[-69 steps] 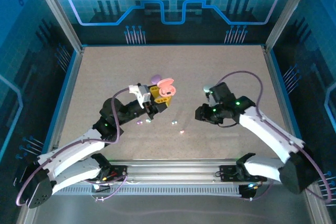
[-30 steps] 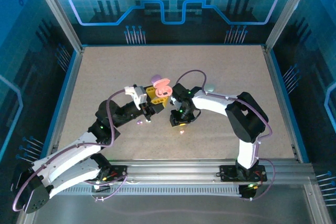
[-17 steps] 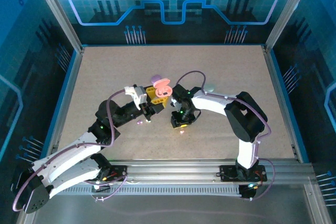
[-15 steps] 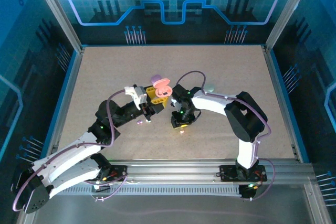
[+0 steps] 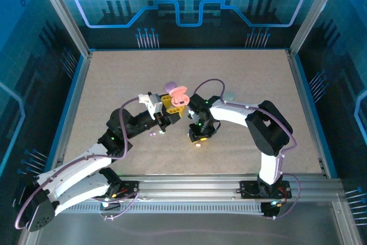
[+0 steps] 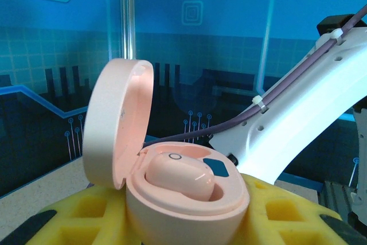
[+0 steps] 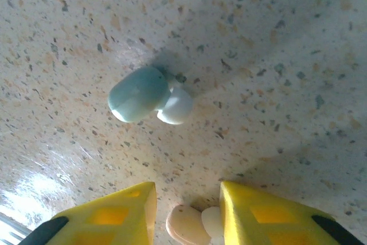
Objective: Insert wireless bluetooth earbuds into charging case
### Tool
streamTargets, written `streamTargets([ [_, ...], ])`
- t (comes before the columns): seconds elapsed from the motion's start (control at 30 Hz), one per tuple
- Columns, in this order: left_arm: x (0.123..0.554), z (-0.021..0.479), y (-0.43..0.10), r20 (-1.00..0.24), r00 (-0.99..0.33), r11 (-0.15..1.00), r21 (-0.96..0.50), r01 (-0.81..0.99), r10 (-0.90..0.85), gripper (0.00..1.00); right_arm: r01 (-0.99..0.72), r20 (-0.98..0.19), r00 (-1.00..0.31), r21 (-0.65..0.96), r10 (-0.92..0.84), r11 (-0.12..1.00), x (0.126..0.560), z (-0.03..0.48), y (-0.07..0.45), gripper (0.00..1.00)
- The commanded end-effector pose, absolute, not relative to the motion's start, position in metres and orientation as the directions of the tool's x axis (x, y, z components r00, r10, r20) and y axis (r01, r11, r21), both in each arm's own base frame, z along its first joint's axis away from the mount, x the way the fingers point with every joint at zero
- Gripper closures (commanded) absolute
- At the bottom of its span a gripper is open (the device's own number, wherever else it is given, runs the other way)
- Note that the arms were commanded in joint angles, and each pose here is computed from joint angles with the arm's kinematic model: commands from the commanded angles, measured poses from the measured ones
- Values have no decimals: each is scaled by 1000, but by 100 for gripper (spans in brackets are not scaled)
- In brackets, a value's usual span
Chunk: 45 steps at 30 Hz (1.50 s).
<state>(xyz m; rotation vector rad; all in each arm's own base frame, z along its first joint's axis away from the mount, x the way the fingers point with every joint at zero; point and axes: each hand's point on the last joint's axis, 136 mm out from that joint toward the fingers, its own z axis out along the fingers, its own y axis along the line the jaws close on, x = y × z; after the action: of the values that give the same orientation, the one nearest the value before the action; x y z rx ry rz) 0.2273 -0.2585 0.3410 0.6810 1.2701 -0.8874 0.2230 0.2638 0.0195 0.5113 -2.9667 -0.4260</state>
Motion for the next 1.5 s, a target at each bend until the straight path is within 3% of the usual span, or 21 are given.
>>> streamTargets([
  [0.0, 225, 347, -259, -977, 84, 506, -29, 862, -197, 68, -323, 62, -933, 288, -355, 901, 215, 27, 255, 64],
  [0.47, 225, 345, -259, -977, 78, 505, -34, 863, -199, 68, -300, 98, -932, 327, -348, 896, 199, 29, 255, 62],
  [0.77, 224, 347, -258, -976, 83, 507, -32, 861, -201, 68, -341, 56, -930, 243, -364, 908, 212, 32, 253, 61],
  [1.47, 223, 346, -255, -975, 85, 514, -32, 857, -203, 68, -447, 119, -873, 194, -474, 873, 204, 15, 262, 68],
])
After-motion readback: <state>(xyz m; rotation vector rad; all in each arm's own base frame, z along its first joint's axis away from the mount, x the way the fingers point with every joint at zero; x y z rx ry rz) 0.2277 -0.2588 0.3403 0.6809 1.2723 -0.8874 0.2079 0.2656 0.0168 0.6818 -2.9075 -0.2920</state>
